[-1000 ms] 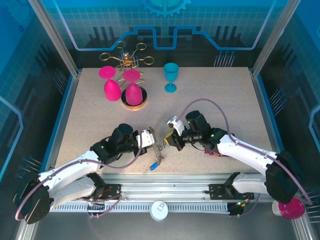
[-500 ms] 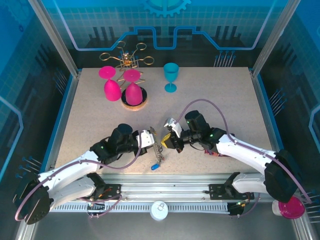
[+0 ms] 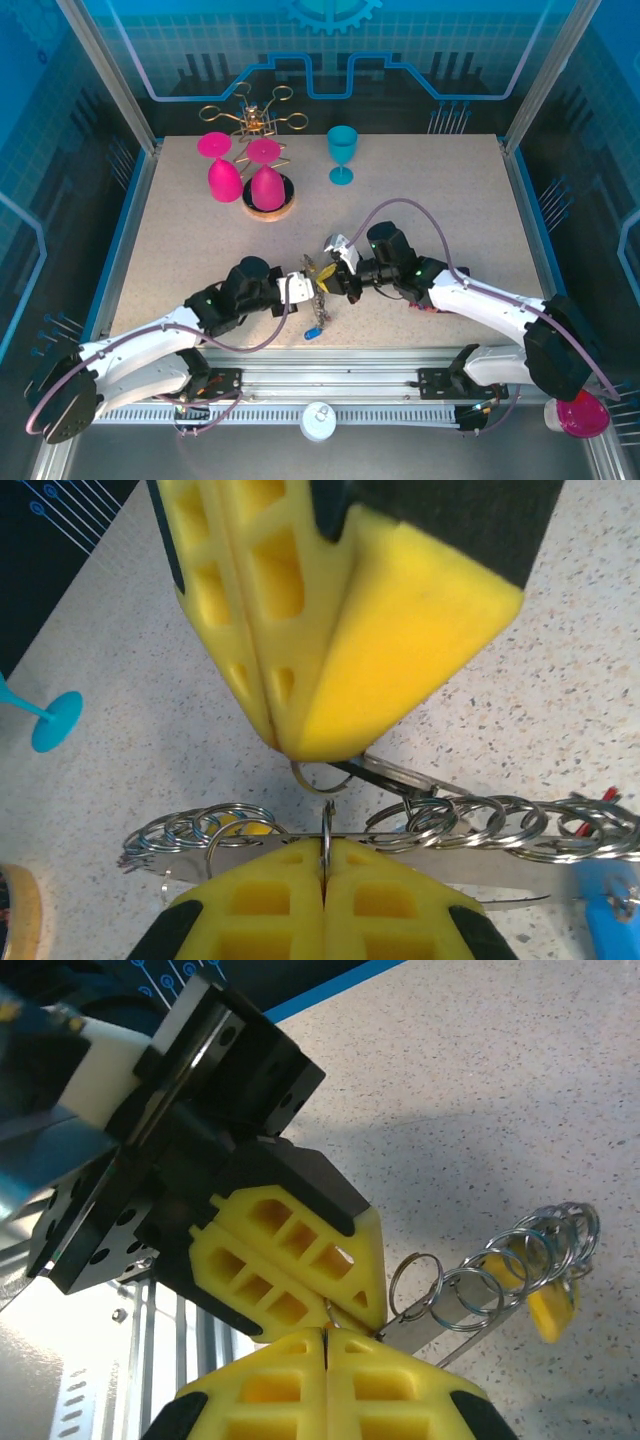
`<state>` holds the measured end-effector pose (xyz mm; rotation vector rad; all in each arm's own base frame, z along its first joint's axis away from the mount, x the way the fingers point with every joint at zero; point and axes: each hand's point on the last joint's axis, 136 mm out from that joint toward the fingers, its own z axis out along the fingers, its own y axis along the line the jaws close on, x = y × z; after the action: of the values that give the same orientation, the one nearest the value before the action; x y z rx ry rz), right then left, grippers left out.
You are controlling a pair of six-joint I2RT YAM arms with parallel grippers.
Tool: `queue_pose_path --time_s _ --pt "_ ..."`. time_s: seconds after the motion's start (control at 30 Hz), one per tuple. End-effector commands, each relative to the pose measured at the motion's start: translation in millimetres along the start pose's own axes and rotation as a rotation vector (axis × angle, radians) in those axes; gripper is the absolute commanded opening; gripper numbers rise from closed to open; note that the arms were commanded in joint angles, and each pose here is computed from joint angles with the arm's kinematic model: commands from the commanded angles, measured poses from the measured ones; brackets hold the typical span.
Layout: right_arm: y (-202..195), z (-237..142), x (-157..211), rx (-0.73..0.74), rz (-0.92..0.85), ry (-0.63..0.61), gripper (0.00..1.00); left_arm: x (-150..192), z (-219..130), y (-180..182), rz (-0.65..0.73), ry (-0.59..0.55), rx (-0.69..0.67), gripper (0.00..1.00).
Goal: Put the keys on the keyring
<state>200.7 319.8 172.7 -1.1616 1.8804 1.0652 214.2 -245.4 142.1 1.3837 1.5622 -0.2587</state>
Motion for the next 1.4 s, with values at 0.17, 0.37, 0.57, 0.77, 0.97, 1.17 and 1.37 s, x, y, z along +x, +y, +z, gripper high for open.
queue_pose_path --time_s 0.17,0.37,0.57,0.77,0.97,1.17,1.37 --pt "-8 2 9 0.020 -0.062 -0.023 0.00 -4 -3 14 -0.014 0.030 -0.065 0.00" --pt "-8 6 8 -0.009 -0.047 -0.043 0.00 -1 0 17 -0.032 0.065 -0.072 0.00" --pt "-10 12 11 -0.031 -0.019 -0.043 0.00 1 2 19 -0.025 0.092 -0.100 0.00" --pt "-13 15 8 -0.032 -0.023 -0.059 0.00 0 2 22 -0.068 0.098 -0.108 0.00" --pt "-14 17 5 -0.040 -0.020 -0.068 0.00 -1 2 21 -0.077 0.093 -0.099 0.00" --pt "-13 20 2 -0.051 -0.015 -0.072 0.00 -2 3 19 -0.075 0.085 -0.091 0.00" --pt "-15 20 1 -0.043 -0.014 -0.078 0.00 -4 2 18 -0.075 0.076 -0.084 0.00"
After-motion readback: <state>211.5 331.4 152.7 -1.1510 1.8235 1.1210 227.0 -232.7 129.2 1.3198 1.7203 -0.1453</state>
